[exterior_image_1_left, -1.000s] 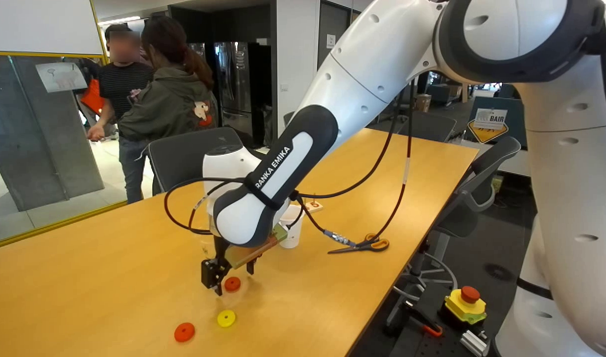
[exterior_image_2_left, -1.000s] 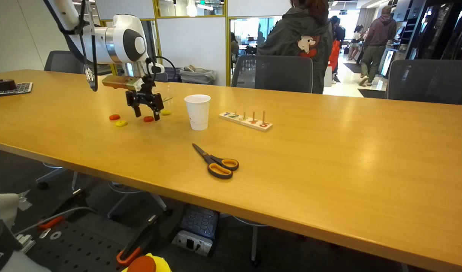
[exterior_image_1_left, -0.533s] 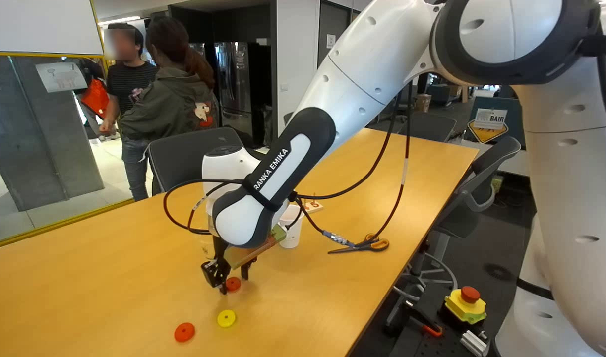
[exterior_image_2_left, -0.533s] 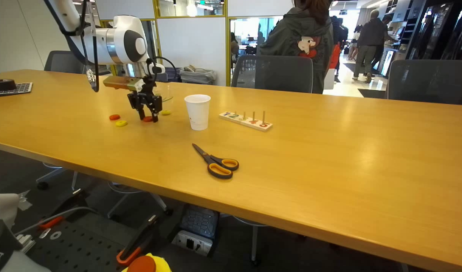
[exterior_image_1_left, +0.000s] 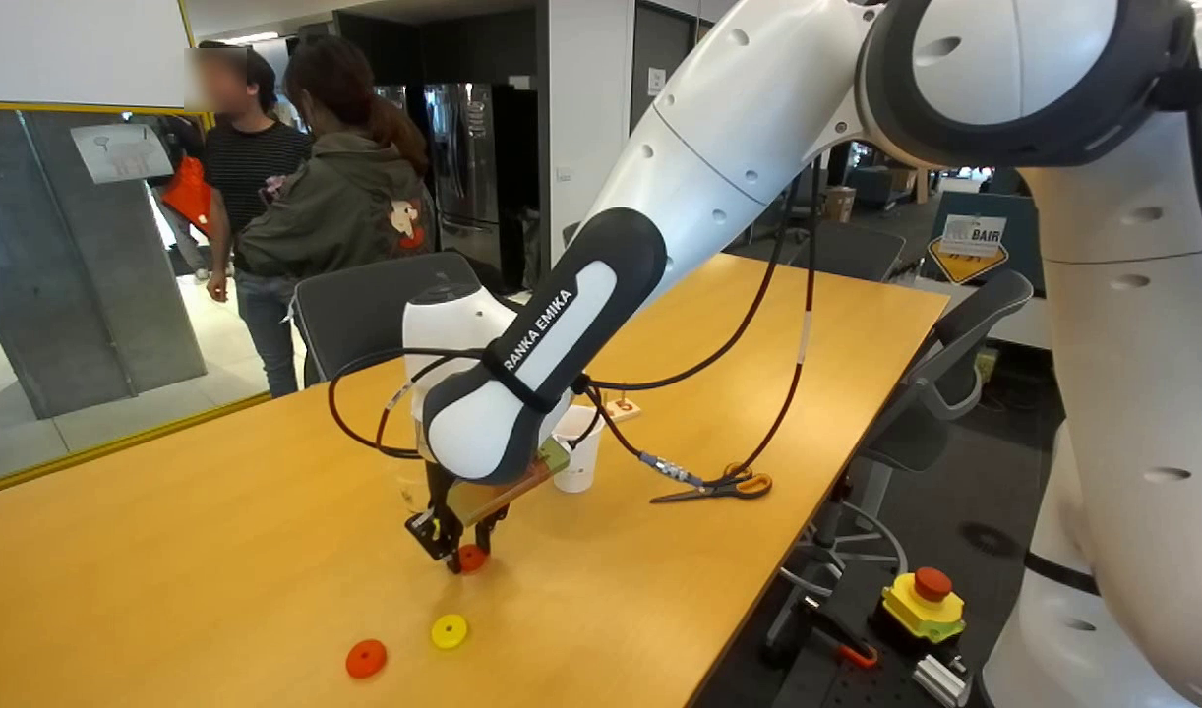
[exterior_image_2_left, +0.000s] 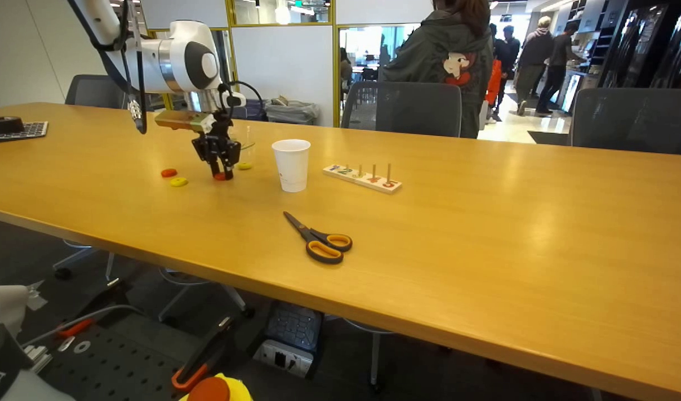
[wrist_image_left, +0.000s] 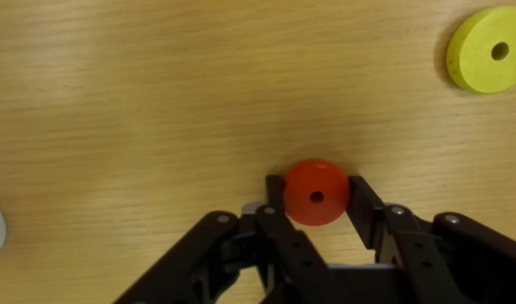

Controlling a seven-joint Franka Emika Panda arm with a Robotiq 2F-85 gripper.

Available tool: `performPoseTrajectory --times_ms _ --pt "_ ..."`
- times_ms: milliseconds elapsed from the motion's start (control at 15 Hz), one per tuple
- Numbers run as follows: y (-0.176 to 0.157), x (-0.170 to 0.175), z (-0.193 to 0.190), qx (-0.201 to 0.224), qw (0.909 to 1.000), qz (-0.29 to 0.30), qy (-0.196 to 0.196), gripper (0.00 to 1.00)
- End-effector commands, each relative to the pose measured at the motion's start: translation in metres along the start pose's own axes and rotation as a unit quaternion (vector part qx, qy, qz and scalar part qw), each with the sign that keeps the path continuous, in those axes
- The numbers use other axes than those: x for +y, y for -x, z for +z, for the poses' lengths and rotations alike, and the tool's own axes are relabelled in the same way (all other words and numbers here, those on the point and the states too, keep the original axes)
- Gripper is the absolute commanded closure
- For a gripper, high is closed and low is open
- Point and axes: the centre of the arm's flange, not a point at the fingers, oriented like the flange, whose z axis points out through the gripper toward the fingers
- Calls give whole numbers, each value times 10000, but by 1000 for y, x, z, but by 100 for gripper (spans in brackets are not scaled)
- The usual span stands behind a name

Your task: Put the orange rings inside the white cup, place the yellow rings inside the clear cup

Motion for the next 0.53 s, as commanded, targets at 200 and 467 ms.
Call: performPoseTrajectory --times_ms 200,467 --pt "11 30 -37 105 9985 68 531 80" --pt "2 55 -84 666 9945 164 796 80"
